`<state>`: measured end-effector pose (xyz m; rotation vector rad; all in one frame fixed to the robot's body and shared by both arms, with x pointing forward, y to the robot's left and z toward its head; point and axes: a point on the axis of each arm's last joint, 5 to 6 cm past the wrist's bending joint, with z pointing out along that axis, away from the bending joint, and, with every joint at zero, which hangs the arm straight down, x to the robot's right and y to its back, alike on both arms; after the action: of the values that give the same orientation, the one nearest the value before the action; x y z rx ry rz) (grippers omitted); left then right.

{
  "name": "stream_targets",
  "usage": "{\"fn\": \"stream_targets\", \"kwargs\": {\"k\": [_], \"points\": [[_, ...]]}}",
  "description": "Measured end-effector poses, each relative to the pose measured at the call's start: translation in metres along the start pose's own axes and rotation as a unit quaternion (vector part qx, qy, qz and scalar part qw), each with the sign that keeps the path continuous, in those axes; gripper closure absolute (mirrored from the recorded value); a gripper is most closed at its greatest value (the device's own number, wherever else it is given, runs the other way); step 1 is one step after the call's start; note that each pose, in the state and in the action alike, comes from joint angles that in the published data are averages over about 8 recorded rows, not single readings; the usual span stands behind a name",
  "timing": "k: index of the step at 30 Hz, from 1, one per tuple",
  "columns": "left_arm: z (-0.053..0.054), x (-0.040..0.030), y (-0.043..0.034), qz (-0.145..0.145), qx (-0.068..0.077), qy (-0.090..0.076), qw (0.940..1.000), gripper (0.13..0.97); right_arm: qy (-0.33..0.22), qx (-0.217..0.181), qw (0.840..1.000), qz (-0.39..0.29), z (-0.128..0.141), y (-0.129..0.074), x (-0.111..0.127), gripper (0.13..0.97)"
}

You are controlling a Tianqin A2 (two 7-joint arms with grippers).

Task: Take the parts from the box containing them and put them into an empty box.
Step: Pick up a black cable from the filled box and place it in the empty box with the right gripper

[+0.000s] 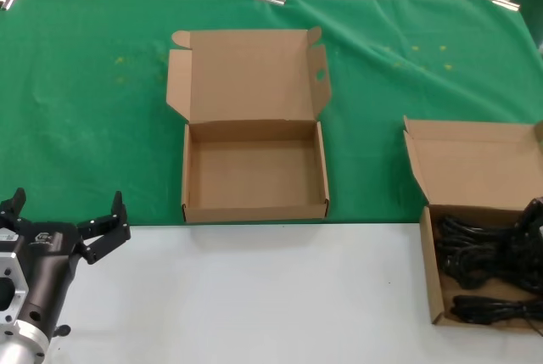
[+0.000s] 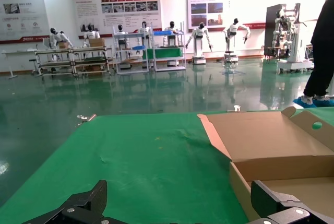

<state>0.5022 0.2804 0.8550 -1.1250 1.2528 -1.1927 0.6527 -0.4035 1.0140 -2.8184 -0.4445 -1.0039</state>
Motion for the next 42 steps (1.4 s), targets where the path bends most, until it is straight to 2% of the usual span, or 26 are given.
{"fn": "stream_targets", "kwargs": {"k": [9, 19, 26, 33, 42], "points": [[0.000, 0.0000, 0.0000, 0.000, 0.000, 0.000, 1.0000, 0.132, 0.029, 0.009, 0.999, -0.009, -0.025, -0.011, 0.011, 0.858], [0.000, 0.0000, 0.0000, 0.000, 0.000, 0.000, 1.0000, 0.132, 0.066, 0.038, 0.996, -0.055, -0.035, -0.053, 0.039, 0.860], [0.000, 0.0000, 0.0000, 0.000, 0.000, 0.000, 1.0000, 0.132, 0.097, 0.058, 0.986, -0.122, -0.019, -0.092, 0.064, 0.860], [0.000, 0.0000, 0.0000, 0.000, 0.000, 0.000, 1.0000, 0.132, 0.145, 0.075, 0.968, -0.191, 0.010, -0.129, 0.089, 0.861], [0.000, 0.0000, 0.0000, 0.000, 0.000, 0.000, 1.0000, 0.132, 0.210, 0.106, 0.945, -0.228, 0.043, -0.170, 0.115, 0.861]]}}
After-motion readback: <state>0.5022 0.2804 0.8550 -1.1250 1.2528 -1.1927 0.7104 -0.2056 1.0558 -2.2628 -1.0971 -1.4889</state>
